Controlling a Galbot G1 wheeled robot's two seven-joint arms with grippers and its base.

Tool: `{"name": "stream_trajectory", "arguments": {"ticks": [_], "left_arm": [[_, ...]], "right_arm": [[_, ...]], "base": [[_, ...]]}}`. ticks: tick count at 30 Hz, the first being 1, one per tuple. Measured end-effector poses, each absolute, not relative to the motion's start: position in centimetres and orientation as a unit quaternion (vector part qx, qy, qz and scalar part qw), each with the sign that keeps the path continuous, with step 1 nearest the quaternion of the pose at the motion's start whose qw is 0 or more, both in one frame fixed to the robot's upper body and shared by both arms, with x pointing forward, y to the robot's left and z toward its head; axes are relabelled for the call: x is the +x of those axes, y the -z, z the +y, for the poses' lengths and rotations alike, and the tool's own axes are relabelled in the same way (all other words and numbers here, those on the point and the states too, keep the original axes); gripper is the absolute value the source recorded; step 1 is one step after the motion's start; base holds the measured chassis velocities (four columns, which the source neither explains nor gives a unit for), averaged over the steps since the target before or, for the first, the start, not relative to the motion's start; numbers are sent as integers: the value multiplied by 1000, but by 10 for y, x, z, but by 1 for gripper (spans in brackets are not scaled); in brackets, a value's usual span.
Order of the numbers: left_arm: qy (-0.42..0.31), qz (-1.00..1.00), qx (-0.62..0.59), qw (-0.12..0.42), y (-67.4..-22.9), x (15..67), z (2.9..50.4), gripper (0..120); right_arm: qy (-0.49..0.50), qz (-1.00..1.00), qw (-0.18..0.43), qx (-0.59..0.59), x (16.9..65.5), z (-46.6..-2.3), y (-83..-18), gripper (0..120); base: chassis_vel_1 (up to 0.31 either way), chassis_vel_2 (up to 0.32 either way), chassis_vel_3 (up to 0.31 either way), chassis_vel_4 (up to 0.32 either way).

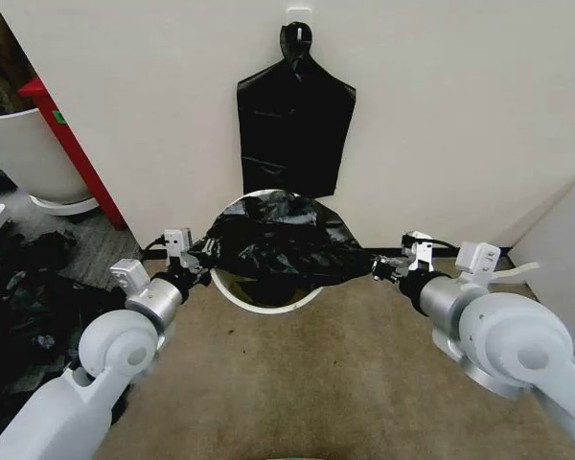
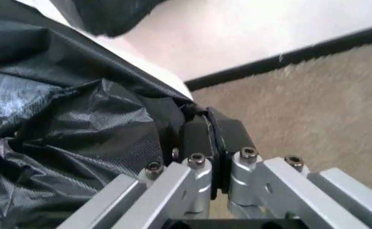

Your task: Place the garbage bag over the trash bin.

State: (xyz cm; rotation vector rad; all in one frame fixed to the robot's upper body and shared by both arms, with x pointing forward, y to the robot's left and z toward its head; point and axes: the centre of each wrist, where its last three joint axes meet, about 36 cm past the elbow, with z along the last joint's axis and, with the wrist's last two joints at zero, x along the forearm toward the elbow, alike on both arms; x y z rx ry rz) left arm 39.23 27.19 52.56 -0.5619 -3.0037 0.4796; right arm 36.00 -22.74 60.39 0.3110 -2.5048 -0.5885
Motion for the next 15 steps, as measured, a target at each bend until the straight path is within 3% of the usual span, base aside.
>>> {"name": "stream_trajectory", "arguments": {"ticks": [12, 15], "left_arm": [[-168, -967, -189, 25, -526, 390, 277, 4], [-161, -969, -187, 28, -524, 390, 277, 4]], "right_arm": [[260, -913, 267, 166, 383, -241, -576, 0], [246, -920, 257, 165, 373, -235, -590, 6]], "base": [[0, 0, 0, 0], [0, 0, 0, 0]]}}
